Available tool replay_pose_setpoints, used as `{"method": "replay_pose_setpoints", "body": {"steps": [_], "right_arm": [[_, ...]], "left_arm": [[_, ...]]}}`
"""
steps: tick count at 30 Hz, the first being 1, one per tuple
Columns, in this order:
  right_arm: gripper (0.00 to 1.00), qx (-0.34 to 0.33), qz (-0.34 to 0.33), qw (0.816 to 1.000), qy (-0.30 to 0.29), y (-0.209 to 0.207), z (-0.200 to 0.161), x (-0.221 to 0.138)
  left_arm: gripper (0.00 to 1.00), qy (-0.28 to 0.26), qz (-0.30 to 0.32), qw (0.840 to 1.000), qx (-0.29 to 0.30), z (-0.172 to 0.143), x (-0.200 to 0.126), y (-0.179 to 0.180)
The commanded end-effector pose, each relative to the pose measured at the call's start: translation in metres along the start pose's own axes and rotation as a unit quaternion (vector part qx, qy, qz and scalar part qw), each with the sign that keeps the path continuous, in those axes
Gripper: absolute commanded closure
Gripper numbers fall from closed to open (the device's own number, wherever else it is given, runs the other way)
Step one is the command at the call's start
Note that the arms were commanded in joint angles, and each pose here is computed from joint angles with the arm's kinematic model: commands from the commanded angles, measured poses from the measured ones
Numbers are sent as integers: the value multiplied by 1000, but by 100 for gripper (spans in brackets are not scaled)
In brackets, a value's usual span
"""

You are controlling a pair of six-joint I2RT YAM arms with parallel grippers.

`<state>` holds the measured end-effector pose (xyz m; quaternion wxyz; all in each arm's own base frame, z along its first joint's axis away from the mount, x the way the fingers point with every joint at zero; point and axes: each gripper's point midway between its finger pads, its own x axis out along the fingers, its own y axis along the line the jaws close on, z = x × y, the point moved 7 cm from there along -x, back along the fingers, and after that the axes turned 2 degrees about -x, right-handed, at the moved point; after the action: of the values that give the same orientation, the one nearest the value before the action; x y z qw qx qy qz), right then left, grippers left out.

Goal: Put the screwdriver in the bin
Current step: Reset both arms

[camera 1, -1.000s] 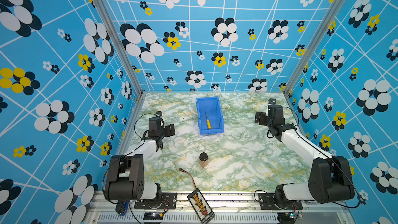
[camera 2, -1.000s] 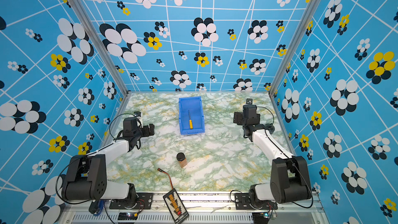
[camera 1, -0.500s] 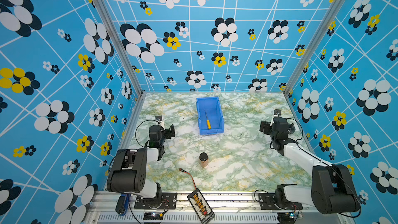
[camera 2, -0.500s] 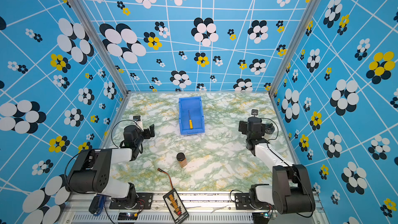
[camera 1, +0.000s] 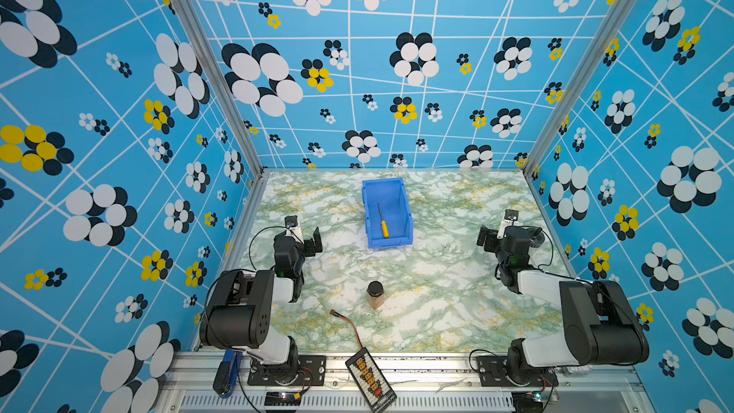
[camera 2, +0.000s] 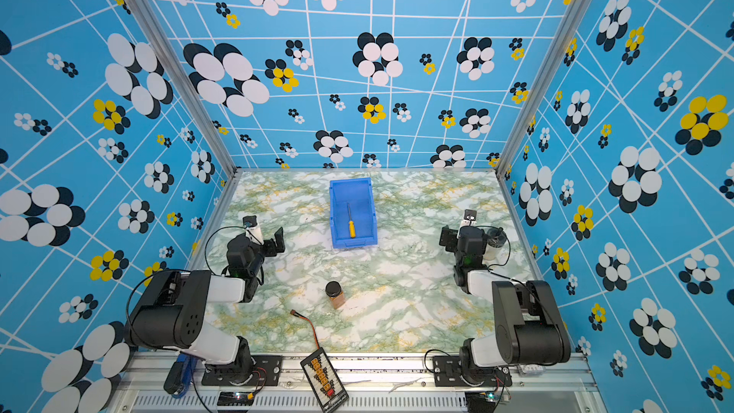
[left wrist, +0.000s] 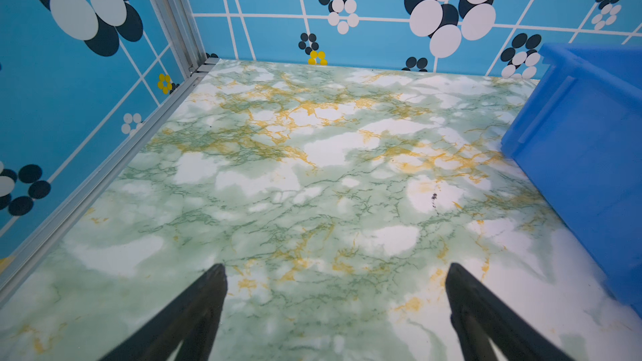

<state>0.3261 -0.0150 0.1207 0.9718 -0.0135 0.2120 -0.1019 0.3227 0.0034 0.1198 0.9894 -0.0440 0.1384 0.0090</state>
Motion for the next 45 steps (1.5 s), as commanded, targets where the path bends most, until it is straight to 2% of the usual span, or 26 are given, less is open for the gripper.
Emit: {"method": "replay_pose_setpoints", "body": {"steps": [1, 2, 6, 12, 19, 45], "right_arm": [[1, 2, 20, 999, -45, 3, -3, 2], [1, 4, 21, 998, -60, 3, -3, 2], [1, 0, 22, 999, -39, 4, -2, 5], [1, -4, 24, 999, -38, 5, -1, 4], [1, -4, 24, 999, -38, 5, -2, 4], [1, -4, 23, 999, -38, 5, -1, 5]], "left_arm": [[1, -11, 6, 1000, 4, -2, -4, 1], [1, -16, 8, 1000, 3, -2, -5, 2], [1, -20, 7, 1000, 3, -3, -7, 2], [1, 4, 12, 1000, 1, -1, 2, 2], [1, -13, 10, 1000, 1, -2, -4, 3], [1, -13, 6, 1000, 2, -2, -4, 2]]}}
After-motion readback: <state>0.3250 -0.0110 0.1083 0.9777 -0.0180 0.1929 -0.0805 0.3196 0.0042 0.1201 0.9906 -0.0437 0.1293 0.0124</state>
